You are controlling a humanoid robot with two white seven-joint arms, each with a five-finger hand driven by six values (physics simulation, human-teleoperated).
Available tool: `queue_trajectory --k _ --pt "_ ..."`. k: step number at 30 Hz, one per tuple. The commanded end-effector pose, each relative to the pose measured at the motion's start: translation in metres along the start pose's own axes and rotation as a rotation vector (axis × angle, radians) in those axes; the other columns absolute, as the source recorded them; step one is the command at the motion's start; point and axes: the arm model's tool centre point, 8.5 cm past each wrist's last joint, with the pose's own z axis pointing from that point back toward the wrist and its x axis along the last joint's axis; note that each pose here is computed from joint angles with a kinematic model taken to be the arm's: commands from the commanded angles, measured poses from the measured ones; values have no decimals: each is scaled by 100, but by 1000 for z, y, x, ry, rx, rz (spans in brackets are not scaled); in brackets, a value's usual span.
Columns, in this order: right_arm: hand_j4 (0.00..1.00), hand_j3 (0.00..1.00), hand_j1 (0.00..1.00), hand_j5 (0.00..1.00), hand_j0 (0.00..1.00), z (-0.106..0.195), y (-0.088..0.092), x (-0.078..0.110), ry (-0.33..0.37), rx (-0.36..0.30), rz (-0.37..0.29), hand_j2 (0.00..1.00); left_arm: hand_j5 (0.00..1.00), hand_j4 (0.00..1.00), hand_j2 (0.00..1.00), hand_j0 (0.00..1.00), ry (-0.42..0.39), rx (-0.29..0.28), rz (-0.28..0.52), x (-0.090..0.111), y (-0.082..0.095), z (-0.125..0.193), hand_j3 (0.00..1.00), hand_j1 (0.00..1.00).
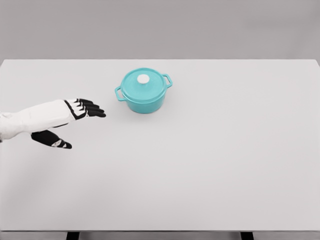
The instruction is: Open the lid of the pot with left arm
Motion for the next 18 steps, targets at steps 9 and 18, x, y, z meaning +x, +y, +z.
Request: queue_trajectory --k 9,18 --pt "100 100 100 100 100 0 0 0 4 -2 -3 100 100 100 100 100 -34 35 -85 6 24 -25 100 100" --pt "100 100 100 100 100 0 0 0 4 -2 -3 100 100 100 100 100 -228 -329 -350 35 73 -139 100 100"
